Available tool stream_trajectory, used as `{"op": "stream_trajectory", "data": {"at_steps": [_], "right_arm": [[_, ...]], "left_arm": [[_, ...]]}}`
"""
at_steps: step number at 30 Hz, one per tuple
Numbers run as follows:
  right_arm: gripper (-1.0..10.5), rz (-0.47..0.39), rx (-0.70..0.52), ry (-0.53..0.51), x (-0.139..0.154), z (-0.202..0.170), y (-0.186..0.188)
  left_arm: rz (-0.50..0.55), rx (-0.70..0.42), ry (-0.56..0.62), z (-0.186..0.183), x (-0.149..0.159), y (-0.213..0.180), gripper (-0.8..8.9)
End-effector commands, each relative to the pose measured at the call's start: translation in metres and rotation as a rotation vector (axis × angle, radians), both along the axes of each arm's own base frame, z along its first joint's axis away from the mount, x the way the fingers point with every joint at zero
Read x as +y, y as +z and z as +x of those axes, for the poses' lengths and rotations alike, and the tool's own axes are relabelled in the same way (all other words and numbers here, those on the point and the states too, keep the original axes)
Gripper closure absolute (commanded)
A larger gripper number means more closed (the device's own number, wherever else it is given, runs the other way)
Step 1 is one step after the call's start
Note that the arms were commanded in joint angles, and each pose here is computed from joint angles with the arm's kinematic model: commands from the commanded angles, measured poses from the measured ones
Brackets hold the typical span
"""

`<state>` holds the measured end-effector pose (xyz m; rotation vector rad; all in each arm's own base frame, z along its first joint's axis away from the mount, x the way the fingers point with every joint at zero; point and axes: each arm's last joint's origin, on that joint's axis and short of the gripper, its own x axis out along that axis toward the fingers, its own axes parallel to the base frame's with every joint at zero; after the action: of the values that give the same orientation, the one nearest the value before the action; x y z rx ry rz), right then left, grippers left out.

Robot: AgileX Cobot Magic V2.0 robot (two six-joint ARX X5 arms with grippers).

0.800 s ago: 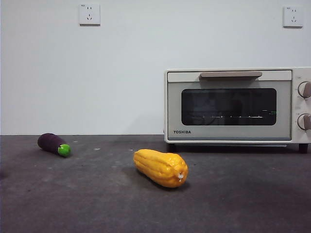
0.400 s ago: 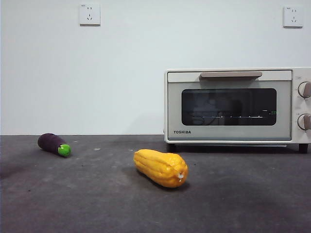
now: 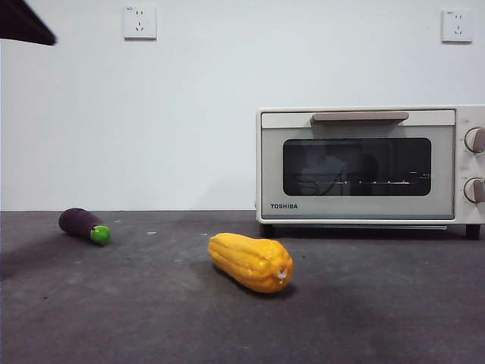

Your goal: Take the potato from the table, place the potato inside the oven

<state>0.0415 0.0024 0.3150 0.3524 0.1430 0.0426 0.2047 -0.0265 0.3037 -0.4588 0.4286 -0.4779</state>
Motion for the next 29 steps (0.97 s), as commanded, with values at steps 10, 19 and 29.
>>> {"op": "stream_trajectory", "data": {"at_steps": [10,19,29], "right_arm": [[9.5,-0.063,0.053,-0.043,-0.002,0.001,0.033],[9.5,-0.258,0.101,-0.082,-0.004,0.000,0.060],[9.5,-0.338,0.144,-0.104,-0.005,0.002,0.082]], "left_arm": [[-0.076,0.078,-0.107,0.060,-0.039,0.025,8.18],[-0.077,0.038,-0.281,0.095,-0.090,0.052,8.18],[-0.131,0.052,-0.571,0.144,-0.154,0.067,8.18]]}}
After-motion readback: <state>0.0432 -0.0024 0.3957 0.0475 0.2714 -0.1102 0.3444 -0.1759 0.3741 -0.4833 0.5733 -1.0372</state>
